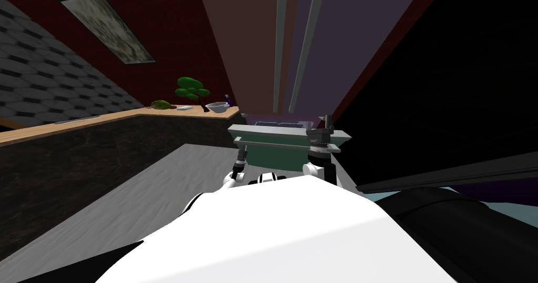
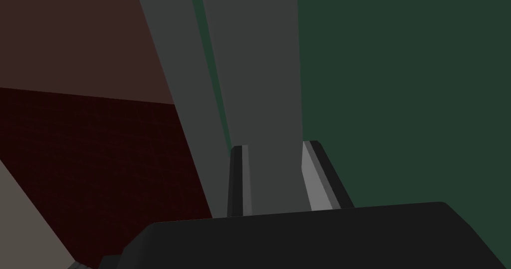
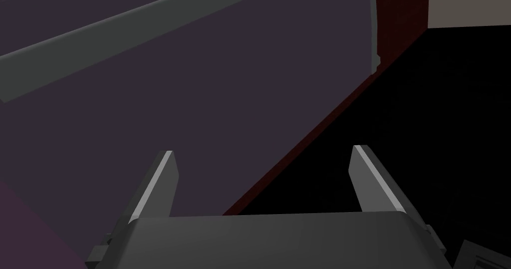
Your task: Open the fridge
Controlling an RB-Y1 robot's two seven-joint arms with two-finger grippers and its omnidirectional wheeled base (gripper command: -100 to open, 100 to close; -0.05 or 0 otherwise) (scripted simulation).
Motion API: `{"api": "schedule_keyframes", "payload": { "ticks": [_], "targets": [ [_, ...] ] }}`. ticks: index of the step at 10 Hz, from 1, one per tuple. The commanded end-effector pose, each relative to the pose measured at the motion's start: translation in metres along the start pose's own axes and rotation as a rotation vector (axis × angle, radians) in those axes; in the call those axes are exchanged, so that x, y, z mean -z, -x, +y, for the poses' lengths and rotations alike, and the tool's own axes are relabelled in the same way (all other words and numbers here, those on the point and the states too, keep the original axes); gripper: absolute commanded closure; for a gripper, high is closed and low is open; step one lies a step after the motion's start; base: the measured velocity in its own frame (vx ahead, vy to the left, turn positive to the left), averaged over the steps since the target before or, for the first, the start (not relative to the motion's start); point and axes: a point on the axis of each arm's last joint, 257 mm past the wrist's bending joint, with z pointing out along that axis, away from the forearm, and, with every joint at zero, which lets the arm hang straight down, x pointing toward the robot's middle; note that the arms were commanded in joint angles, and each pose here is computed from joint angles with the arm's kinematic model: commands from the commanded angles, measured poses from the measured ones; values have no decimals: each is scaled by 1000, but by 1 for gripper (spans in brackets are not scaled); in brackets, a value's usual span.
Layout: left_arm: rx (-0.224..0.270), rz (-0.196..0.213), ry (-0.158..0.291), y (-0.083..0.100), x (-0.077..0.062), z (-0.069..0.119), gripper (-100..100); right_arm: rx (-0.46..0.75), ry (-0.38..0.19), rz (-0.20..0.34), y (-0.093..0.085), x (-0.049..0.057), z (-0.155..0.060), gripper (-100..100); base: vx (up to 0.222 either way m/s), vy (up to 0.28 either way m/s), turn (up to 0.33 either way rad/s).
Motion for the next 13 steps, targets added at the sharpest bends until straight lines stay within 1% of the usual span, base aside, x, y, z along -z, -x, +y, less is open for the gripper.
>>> {"api": "schedule_keyframes", "payload": {
  "ticks": [1,3,4,9,11,13],
  "targets": [
    [1,9,-16,1,-3,-5,100,0,0,0,0,0,0,0,-158,19,31],
    [2,13,-22,1,-5,-6,100,0,0,0,0,0,0,0,-171,24,25],
    [5,11,1,5,-18,-2,-100,0,0,0,0,0,0,0,-106,8,6],
    [8,11,1,14,-64,-9,-100,0,0,0,0,0,0,0,-78,5,2],
    [8,11,1,14,-64,-9,-100,0,0,0,0,0,0,0,-28,-1,-2],
    [9,11,0,18,-82,-12,-100,0,0,0,0,0,0,0,-39,-2,0]
  ]
}}
